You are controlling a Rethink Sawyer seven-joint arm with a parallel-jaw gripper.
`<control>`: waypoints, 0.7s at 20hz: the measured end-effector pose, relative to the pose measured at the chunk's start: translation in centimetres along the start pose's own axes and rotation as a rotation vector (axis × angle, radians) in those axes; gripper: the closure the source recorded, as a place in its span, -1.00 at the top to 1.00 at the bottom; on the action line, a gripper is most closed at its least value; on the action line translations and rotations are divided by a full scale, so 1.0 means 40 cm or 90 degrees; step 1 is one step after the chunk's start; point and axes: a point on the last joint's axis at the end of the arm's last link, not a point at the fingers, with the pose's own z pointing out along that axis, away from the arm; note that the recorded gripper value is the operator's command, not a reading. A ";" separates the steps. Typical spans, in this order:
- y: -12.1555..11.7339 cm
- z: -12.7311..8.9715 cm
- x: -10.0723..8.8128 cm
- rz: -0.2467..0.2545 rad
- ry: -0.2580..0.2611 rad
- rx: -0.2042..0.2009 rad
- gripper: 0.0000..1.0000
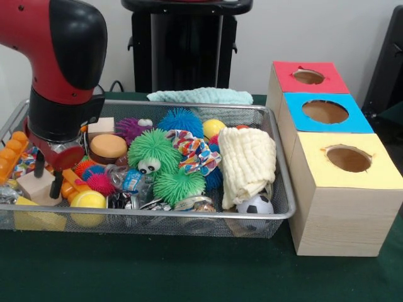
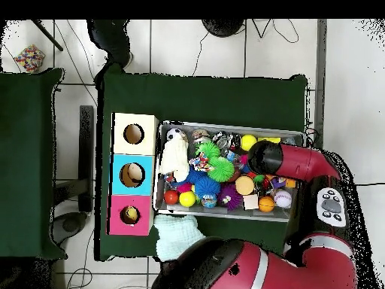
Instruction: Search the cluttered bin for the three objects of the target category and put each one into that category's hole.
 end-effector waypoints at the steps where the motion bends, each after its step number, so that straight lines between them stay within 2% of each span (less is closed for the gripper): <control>1: 0.001 0.000 0.001 -0.001 0.000 0.000 1.00; 14: 0.016 -0.005 0.003 -0.051 -0.027 0.012 1.00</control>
